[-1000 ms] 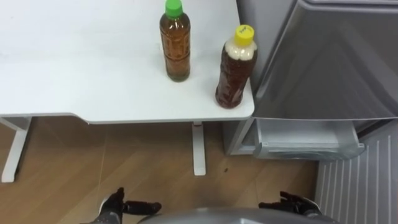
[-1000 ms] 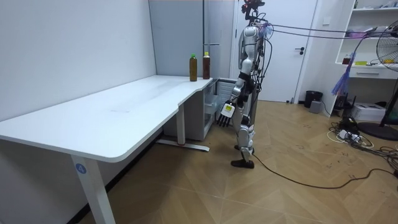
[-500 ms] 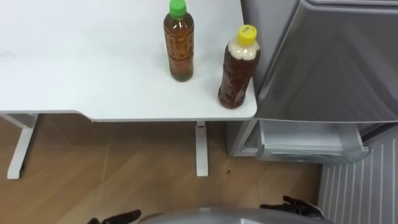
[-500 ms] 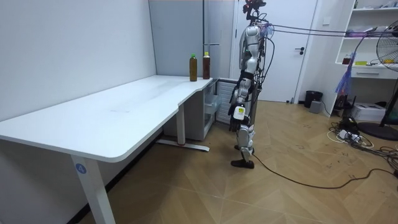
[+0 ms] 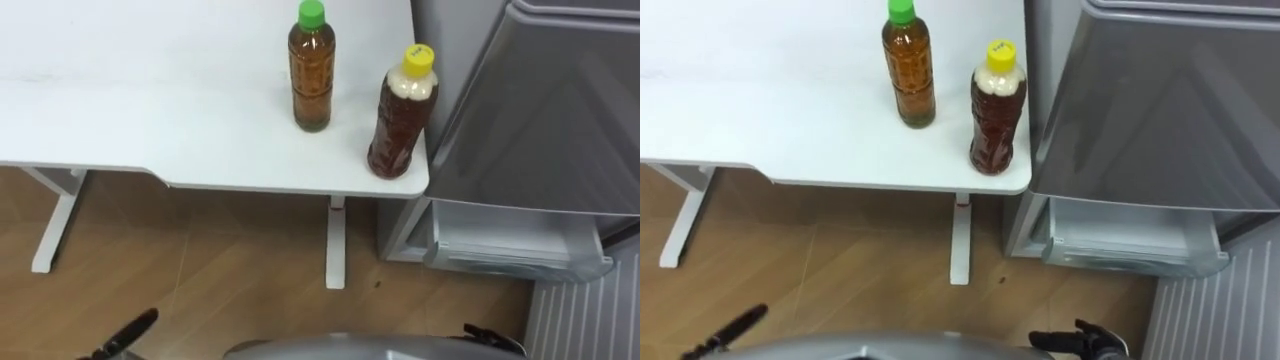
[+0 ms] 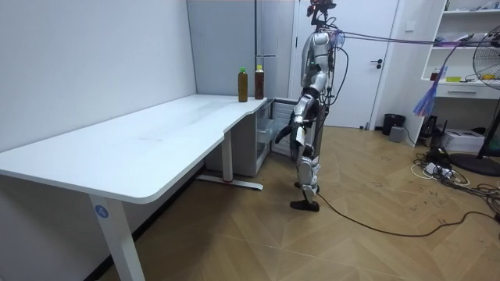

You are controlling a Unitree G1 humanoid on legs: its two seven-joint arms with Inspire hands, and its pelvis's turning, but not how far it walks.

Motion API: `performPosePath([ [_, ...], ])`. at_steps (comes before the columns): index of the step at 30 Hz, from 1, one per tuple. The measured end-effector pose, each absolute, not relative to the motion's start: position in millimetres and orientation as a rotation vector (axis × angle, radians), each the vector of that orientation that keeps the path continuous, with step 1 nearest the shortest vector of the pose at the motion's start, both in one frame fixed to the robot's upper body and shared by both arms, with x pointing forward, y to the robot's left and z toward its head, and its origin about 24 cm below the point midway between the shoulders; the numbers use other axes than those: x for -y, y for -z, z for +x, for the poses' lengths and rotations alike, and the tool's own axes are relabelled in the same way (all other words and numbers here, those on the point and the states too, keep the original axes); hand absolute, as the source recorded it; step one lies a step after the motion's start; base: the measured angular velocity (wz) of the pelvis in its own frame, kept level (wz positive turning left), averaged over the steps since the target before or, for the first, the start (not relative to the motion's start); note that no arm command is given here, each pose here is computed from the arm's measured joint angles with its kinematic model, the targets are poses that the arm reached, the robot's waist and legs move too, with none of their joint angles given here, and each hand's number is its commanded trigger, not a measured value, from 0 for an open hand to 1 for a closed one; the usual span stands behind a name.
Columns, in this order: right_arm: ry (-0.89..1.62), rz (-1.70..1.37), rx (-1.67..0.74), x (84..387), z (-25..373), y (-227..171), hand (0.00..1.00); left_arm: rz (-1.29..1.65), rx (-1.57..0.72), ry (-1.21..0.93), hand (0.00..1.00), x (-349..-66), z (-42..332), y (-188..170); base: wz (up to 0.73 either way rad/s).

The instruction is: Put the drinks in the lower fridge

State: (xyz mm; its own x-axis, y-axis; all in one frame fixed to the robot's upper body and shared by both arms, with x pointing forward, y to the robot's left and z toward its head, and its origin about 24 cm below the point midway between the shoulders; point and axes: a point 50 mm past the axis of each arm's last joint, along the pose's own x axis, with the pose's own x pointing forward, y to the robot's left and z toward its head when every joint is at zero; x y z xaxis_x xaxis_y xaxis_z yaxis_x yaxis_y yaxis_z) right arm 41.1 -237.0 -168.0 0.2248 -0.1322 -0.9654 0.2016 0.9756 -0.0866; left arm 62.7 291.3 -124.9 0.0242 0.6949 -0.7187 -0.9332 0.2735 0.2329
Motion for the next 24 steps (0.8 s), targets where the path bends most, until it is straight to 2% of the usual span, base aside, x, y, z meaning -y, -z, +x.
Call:
performPosePath([
  [7, 0.234, 0.050, -1.307, 237.9, 38.9, 167.5, 0.00, -0.265, -0.626, -1.367, 0.00, -303.9, 95.6, 93.0, 0.04],
  [16, 0.229, 0.038, -1.276, 239.1, 36.0, 166.4, 0.00, -0.099, -0.210, -1.298, 0.00, -306.6, 143.8, 22.8, 0.08],
  [21, 0.222, 0.051, -1.261, 239.9, 34.3, 165.9, 0.00, -0.012, 0.110, -1.206, 0.00, -304.1, 164.1, -39.5, -0.06],
  [24, 0.223, 0.049, -1.257, 240.2, 33.6, 165.9, 0.00, 0.043, 0.229, -1.118, 0.00, -295.1, 172.0, -64.2, -0.04],
])
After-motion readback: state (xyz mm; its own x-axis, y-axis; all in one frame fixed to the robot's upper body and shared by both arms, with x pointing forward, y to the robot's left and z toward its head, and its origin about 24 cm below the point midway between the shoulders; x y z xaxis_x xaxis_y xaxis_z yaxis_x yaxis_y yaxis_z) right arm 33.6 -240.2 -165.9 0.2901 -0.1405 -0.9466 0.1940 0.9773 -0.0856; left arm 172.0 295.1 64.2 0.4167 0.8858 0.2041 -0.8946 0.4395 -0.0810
